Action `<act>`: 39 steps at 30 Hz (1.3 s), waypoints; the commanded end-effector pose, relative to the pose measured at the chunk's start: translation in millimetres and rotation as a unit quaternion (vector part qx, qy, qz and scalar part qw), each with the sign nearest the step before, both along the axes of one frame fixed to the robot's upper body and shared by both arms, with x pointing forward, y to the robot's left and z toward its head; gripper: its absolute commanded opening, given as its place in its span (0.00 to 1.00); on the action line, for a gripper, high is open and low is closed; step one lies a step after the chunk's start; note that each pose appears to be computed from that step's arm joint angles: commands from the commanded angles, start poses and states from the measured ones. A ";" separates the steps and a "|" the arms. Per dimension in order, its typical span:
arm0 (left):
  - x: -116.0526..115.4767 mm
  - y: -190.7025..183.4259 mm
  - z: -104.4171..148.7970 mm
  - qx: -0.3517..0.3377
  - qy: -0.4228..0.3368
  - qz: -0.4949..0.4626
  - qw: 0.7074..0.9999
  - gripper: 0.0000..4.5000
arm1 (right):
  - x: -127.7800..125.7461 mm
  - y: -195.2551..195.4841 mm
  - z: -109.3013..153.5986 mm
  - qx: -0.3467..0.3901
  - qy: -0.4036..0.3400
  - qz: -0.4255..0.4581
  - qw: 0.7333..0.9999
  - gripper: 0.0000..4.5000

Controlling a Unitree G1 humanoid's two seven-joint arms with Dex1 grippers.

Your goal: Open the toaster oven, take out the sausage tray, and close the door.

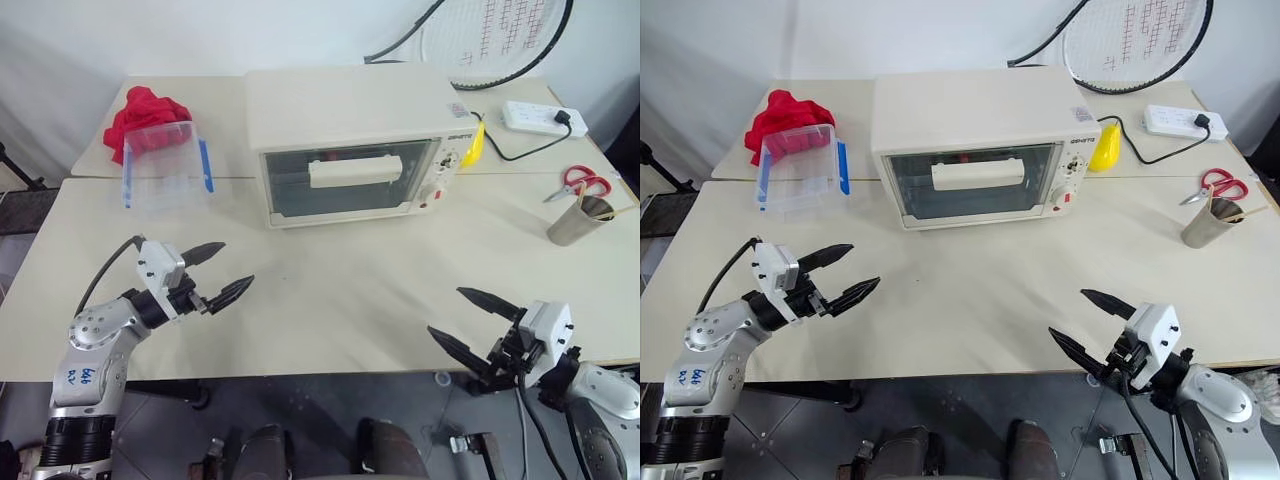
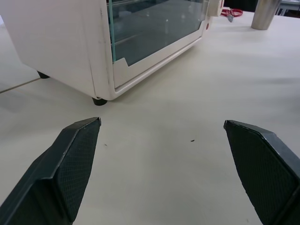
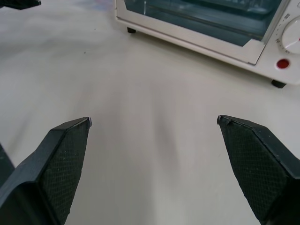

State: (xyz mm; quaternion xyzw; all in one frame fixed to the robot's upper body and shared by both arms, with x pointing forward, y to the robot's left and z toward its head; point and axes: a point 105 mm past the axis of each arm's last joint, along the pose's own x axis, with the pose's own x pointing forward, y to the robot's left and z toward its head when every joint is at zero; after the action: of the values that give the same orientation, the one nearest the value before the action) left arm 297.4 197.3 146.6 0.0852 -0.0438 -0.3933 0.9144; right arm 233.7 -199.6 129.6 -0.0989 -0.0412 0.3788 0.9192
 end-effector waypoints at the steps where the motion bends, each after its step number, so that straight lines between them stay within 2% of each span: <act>1: -7.0 -0.9 15.1 -0.029 -0.008 -0.025 0.999 0.99 | 3.7 6.0 18.5 0.032 -0.019 0.013 0.999 1.00; 4: -24.7 4.1 39.7 -0.073 0.006 -0.107 0.992 0.99 | 16.4 21.7 40.4 0.092 -0.005 0.049 0.995 1.00; 9: -22.4 17.0 62.1 -0.085 0.002 -0.108 0.991 0.99 | 43.5 43.4 70.6 0.135 0.005 0.097 0.986 1.00; 12: -21.3 15.8 70.4 -0.081 -0.010 -0.111 0.990 0.99 | 62.4 56.5 83.9 0.138 0.009 0.121 0.983 1.00; 16: -24.0 6.9 76.0 -0.100 -0.029 -0.111 0.988 0.99 | 107.5 76.9 104.2 0.135 0.001 0.129 0.982 1.00; 19: -27.0 3.4 75.2 -0.110 -0.030 -0.107 0.988 0.99 | 122.2 83.0 111.4 0.124 -0.015 0.139 0.982 1.00; 31: -32.8 3.0 71.5 -0.116 -0.030 -0.086 0.989 0.99 | 122.5 98.2 113.5 0.102 -0.034 0.200 0.974 1.00; 35: -31.8 4.5 67.0 -0.123 -0.024 -0.076 0.989 0.99 | 115.3 95.9 119.2 0.114 -0.057 0.213 0.969 1.00; 39: -30.3 10.8 66.6 -0.128 -0.023 -0.062 0.989 0.99 | 100.3 97.4 113.1 0.084 -0.067 0.253 0.962 1.00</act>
State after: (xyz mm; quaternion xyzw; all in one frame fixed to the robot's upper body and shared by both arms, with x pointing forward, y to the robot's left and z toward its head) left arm 270.1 201.8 202.6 -0.0339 -0.0965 -0.4500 0.8871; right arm 350.0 -105.7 227.5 -0.0041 -0.1200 0.5574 0.8216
